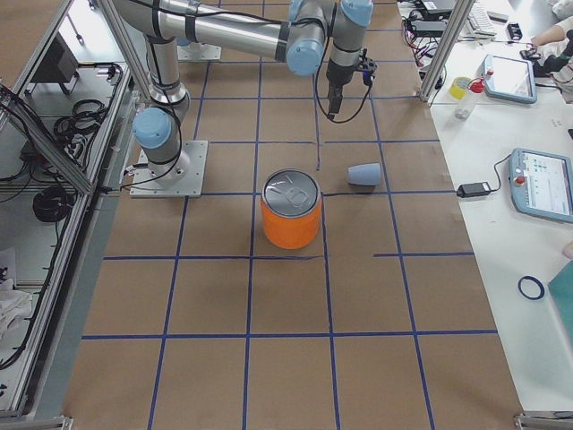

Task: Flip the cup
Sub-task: 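Lower the right gripper toward the pale blue cup, then close the right gripper on the pale blue cup and lift it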

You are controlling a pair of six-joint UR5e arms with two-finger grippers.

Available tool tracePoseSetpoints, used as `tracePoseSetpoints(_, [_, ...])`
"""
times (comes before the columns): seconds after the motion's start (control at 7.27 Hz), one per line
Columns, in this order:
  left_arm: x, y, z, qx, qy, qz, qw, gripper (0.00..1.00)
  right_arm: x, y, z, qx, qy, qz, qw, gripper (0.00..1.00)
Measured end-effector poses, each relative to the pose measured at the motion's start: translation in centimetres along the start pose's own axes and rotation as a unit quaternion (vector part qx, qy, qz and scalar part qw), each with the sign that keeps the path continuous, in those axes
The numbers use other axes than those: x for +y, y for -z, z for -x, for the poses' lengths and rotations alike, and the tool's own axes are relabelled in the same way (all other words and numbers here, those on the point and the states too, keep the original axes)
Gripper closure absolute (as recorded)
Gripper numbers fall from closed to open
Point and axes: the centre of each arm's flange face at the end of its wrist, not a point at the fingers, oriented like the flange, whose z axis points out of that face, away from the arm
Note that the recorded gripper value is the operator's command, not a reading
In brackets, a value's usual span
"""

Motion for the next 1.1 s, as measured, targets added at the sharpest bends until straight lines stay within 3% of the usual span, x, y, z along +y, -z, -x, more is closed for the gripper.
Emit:
tracePoseSetpoints(0.28, [0.0, 0.0, 0.0, 0.000, 0.000, 0.000, 1.0000, 0.00, -4.6, -5.6, -2.3, 0.013, 0.011, -0.018, 0.9997, 0.00])
tracePoseSetpoints(0.55, [0.0, 0.0, 0.0, 0.000, 0.000, 0.000, 1.0000, 0.00, -7.4, -11.1, -4.7, 0.022, 0.006, -0.008, 0.9997, 0.00])
tracePoseSetpoints(1.1, [0.0, 0.0, 0.0, 0.000, 0.000, -0.001, 1.0000, 0.00, -10.7, -17.6, -5.5, 0.029, 0.021, -0.028, 0.9990, 0.00])
